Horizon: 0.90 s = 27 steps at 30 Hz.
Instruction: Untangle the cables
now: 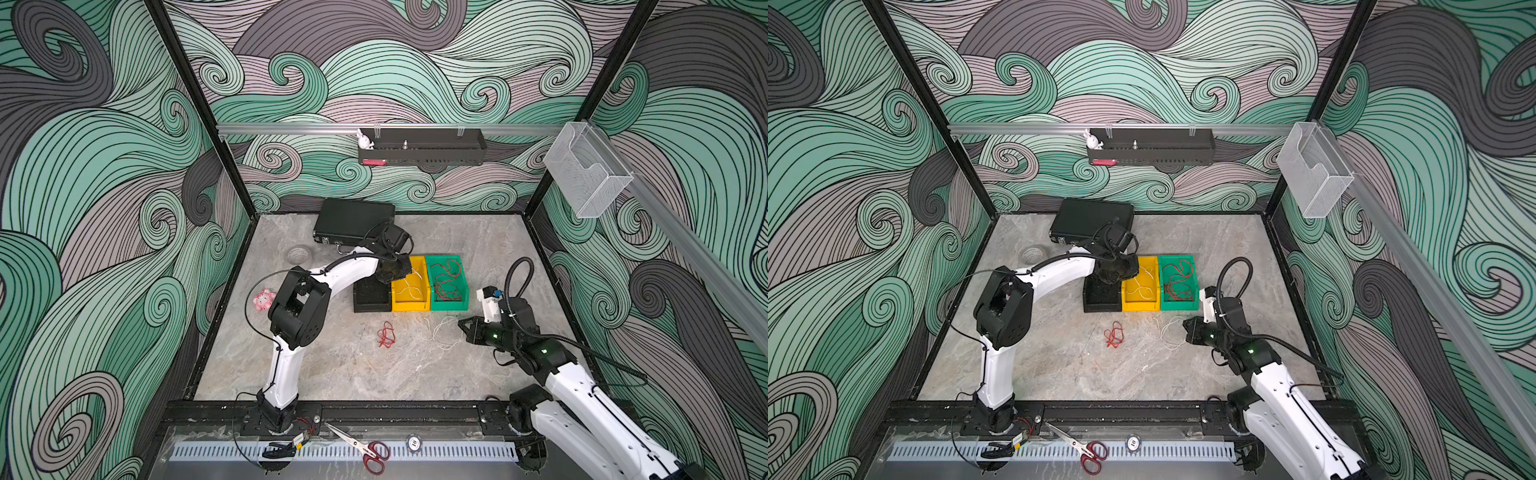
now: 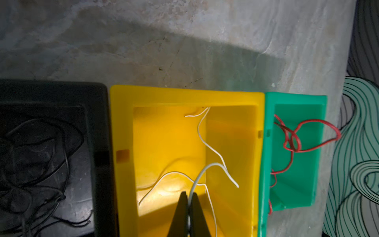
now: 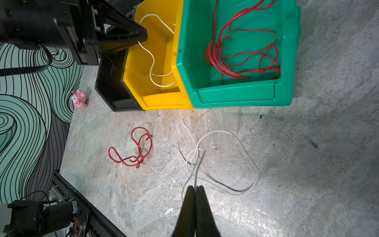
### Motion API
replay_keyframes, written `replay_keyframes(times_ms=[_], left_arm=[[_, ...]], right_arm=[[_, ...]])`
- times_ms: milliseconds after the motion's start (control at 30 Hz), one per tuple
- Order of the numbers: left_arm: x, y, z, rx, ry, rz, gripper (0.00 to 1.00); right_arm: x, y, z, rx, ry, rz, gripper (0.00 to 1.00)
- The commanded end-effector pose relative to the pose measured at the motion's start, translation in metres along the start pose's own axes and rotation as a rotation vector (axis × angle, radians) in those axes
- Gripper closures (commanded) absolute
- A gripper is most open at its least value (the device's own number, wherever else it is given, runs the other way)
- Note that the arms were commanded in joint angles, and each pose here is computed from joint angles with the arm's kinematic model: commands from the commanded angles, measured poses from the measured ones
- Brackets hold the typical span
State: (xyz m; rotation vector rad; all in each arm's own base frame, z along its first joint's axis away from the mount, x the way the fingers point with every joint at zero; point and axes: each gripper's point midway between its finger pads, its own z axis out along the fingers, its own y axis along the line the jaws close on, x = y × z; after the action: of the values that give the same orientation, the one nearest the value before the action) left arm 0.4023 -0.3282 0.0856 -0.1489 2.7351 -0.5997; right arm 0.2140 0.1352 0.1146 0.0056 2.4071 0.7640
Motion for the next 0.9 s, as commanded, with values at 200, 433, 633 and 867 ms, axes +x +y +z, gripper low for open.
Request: replay_keyframes(times_ms=[200, 433, 633, 867], left_arm=[[0.001, -0.004, 0.013, -0.028, 0.016, 0.017, 0.76], [-0.005, -0.01, -0.017, -0.001, -0.031, 0.059, 0.49], [-0.012, -0.03, -0.061, 0.088, -0.091, 0.091, 0.48], [-0.017, -0.028, -0.117, 0.124, -0.189, 0.107, 0.48]], right_arm=[[-0.01, 0.015, -0.01, -0.056, -0.032, -0.001, 0.95], [-0.022, 0.036, -0.029, -0.121, -0.072, -0.005, 0.95], [-0.037, 0.058, -0.045, -0.178, -0.099, -0.024, 0.96], [-0.065, 0.083, -0.058, -0.211, -0.154, -0.061, 0.96]])
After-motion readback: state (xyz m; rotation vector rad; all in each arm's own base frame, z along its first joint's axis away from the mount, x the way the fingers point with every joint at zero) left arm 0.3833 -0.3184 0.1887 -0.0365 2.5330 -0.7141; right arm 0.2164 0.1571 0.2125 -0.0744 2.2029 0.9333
